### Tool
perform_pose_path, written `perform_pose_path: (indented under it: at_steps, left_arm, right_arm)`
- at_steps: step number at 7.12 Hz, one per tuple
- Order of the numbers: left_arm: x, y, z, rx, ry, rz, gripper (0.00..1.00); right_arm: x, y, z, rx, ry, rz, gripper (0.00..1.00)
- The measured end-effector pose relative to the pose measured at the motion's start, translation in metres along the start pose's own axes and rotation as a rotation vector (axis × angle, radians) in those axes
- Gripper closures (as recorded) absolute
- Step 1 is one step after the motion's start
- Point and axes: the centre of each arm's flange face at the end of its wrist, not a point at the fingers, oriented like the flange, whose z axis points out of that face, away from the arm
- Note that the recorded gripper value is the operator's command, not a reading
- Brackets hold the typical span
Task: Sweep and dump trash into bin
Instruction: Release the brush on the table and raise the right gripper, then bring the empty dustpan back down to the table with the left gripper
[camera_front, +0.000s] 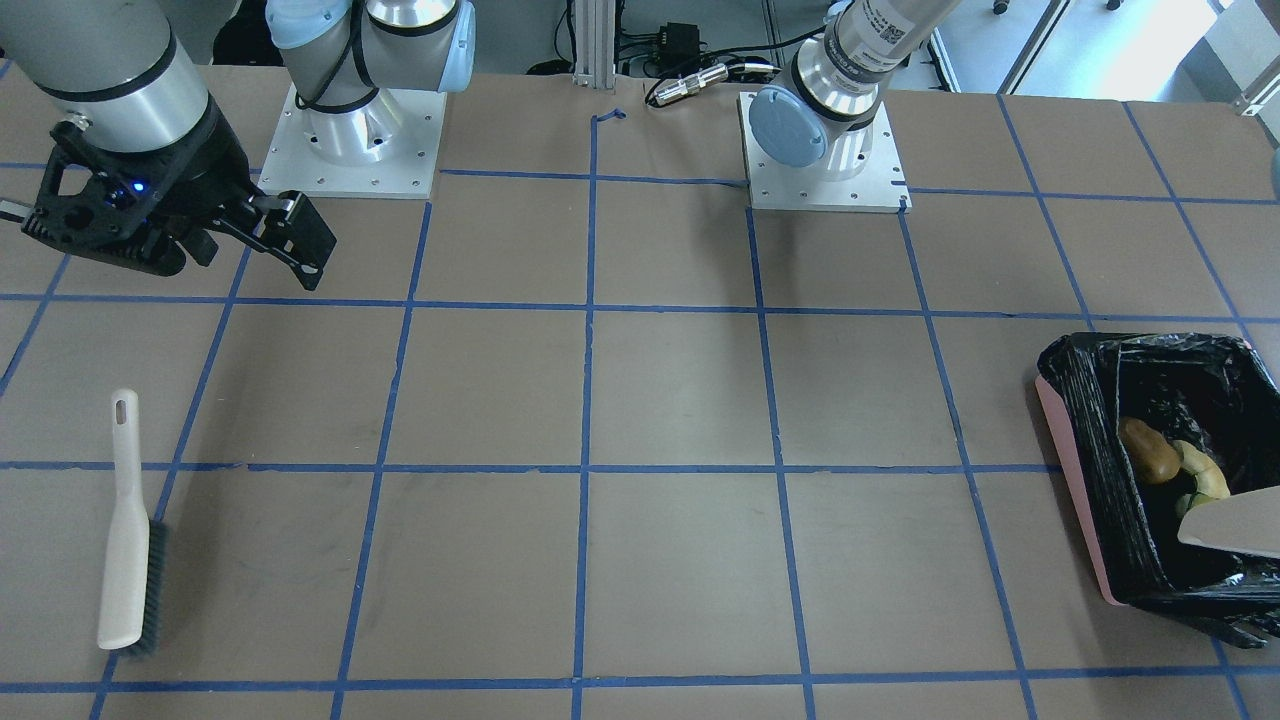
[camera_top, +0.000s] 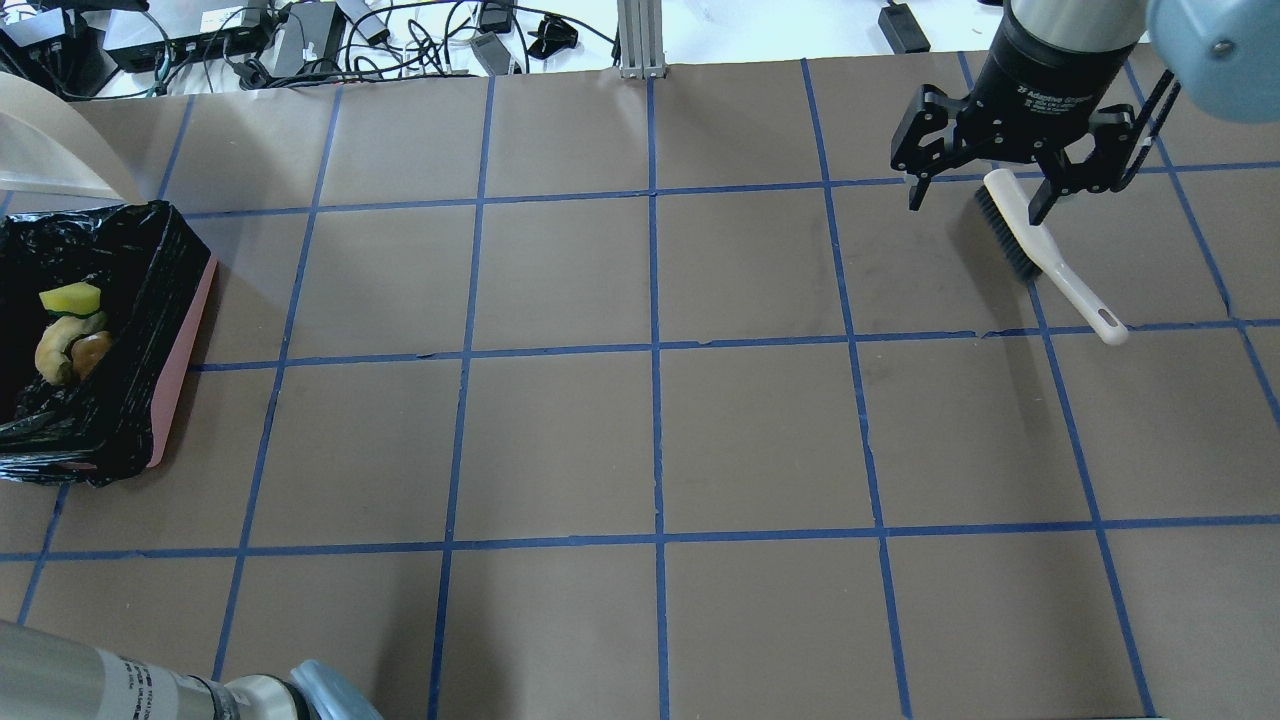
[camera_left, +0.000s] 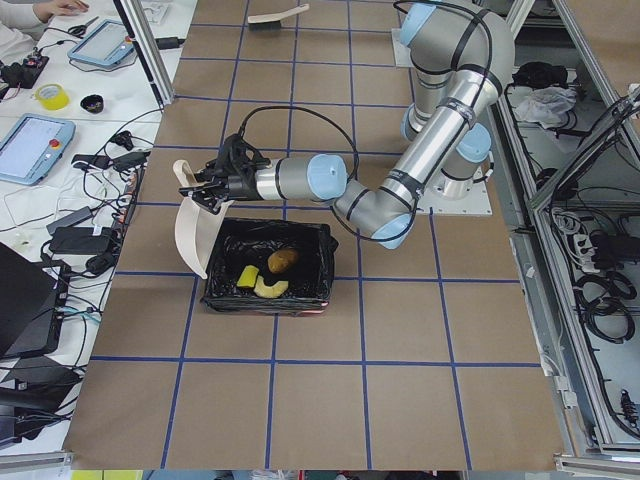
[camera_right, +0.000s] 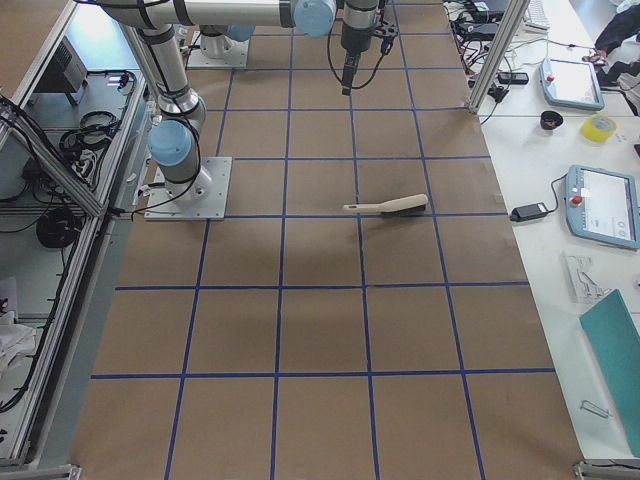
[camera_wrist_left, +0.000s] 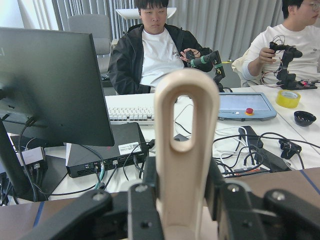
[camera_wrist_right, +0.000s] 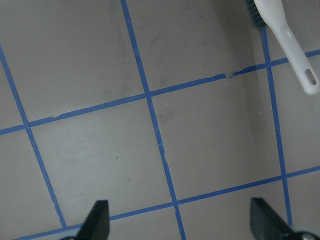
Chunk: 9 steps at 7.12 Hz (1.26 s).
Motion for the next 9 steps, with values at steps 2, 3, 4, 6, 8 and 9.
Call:
perform_pose_path:
  at_steps: [2, 3, 4, 6, 8, 9]
  left_arm:
    - [0.006, -0.001, 0.011, -0.089, -0.105, -0.084, 1.00]
    - [0.028, -0.009, 0.028, -0.160, -0.164, -0.131, 1.00]
    - [0.065, -0.025, 0.048, -0.227, -0.224, -0.169, 1.00]
    - [0.138, -0.053, 0.076, -0.338, -0.347, -0.302, 1.00]
    - [0.197, -0.058, 0.097, -0.421, -0.494, -0.521, 1.00]
    - [0.222, -0.052, 0.107, -0.453, -0.559, -0.635, 1.00]
  right_arm:
    - [-0.002, 0.002, -0.002, 0.050, -0.010, -0.005, 0.00]
    - [-0.002, 0.002, -0.005, 0.073, -0.014, -0.007, 0.00]
    - [-0.002, 0.001, -0.008, 0.088, -0.017, -0.010, 0.00]
    - [-0.001, 0.002, -0.013, 0.107, -0.020, -0.011, 0.00]
    - [-0.001, 0.005, -0.014, 0.107, -0.019, -0.011, 0.00]
    - [-0.001, 0.006, -0.008, 0.091, -0.013, -0.012, 0.00]
